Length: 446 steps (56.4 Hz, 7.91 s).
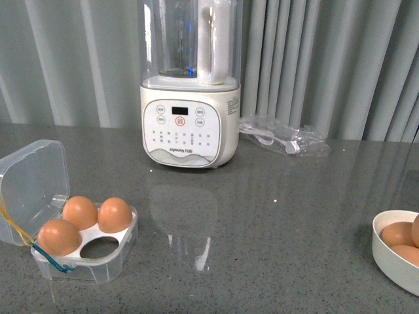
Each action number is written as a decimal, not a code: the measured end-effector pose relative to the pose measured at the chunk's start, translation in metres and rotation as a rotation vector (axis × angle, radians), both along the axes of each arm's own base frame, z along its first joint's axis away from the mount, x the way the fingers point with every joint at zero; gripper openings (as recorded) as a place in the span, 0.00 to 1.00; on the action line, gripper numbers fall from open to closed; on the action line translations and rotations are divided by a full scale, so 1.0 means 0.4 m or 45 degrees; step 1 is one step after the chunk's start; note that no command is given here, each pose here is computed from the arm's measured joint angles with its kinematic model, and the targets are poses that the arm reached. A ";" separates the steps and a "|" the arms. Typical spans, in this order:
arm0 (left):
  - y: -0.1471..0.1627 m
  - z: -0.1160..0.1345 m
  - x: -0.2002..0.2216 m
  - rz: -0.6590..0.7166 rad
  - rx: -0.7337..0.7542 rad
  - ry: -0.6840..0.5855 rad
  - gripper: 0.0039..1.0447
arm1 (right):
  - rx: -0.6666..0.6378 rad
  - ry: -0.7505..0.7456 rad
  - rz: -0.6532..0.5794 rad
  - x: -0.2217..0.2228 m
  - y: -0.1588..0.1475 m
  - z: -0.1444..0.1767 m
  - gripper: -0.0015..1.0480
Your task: Put egg into box
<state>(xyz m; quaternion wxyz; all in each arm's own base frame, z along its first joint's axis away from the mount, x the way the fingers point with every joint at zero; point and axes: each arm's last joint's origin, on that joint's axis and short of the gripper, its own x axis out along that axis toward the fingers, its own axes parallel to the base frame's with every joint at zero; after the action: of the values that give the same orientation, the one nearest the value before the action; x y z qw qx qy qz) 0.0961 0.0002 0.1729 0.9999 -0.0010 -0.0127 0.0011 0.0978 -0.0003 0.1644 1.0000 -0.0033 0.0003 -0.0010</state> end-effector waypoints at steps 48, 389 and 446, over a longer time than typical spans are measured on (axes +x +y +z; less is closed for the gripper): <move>0.000 0.000 0.000 0.000 0.000 0.000 0.94 | -0.103 0.031 -0.023 0.110 -0.039 0.104 0.93; 0.000 0.000 0.000 0.000 0.000 0.000 0.94 | -0.100 0.234 0.351 0.567 0.115 0.167 0.93; 0.000 0.000 0.000 0.000 0.000 0.000 0.94 | -0.005 0.017 0.003 0.144 0.001 0.034 0.03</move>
<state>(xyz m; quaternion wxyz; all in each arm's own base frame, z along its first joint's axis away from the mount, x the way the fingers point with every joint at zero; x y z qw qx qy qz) 0.0961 0.0002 0.1729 0.9999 -0.0010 -0.0127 0.0011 0.1554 0.0001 0.1780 1.0000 -0.0054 0.0072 0.0004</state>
